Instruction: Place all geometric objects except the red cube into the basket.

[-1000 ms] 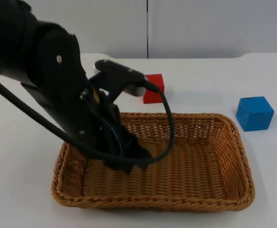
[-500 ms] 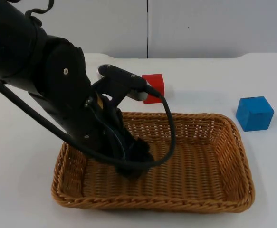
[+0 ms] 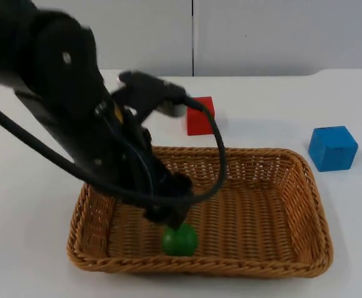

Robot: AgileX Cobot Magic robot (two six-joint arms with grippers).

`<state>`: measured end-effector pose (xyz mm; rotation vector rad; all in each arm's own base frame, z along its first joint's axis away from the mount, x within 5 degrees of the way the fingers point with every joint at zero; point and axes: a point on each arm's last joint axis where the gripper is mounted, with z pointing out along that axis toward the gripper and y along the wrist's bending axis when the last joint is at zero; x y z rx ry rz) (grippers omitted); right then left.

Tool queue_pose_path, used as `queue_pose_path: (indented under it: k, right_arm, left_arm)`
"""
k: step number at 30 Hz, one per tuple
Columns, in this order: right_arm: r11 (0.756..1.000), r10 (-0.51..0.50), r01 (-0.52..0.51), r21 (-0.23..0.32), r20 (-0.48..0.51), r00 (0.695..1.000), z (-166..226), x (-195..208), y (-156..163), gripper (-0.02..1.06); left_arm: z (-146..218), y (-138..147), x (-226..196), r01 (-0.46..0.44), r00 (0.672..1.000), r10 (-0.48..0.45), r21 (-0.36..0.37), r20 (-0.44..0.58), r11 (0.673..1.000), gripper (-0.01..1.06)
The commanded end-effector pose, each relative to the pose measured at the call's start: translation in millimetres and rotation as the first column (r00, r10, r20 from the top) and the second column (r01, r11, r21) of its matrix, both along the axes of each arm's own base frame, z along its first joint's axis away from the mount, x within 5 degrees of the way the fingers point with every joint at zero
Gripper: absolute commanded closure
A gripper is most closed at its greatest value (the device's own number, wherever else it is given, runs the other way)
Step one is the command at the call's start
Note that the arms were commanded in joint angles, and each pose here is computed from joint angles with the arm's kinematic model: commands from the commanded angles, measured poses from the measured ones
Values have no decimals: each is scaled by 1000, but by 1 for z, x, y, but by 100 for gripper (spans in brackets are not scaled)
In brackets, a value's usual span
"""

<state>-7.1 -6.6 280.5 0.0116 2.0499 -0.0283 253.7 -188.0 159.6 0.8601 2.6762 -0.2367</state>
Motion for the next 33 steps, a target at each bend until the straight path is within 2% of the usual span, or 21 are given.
queue_pose_path:
  k: [1,3,4,7,11,13,18,23,26,33]
  right_arm:
    - [1000,-10,10,-5,6,1000,0,0,0,-1]
    - [1000,-10,10,-5,6,1000,0,0,0,-1]
    - [1000,-10,10,-5,6,1000,0,0,0,-1]
    - [1000,-10,10,-5,6,1000,0,0,0,-1]
    - [1000,-10,10,-5,6,1000,0,0,0,-1]
    - [1000,-10,10,-5,6,1000,0,0,0,-1]
    - [1000,-10,10,-5,6,1000,0,0,0,-1]
    - [1000,-10,10,-5,6,1000,0,0,0,-1]
    - [1000,-10,10,-5,6,1000,0,0,0,-1]
    - [1000,-10,10,-5,6,1000,0,0,0,-1]
  left_arm:
    - [18,4,-2,6,1000,-6,-5,19,1000,20]
    - [46,19,-4,-19,997,21,-29,71,999,20]
    - [46,19,-4,-19,997,21,-29,71,999,20]
    - [76,44,-5,-104,987,113,-82,111,991,20]
    - [97,74,-6,-193,970,206,-105,133,976,20]
    - [110,99,-8,-274,948,288,-112,136,955,20]
    - [117,127,-15,-364,916,378,-114,137,924,20]
    - [113,161,-41,-499,847,515,-132,134,856,20]
    - [112,167,-59,-517,836,532,-129,137,846,20]
    - [116,173,-97,-497,826,515,-135,228,857,20]
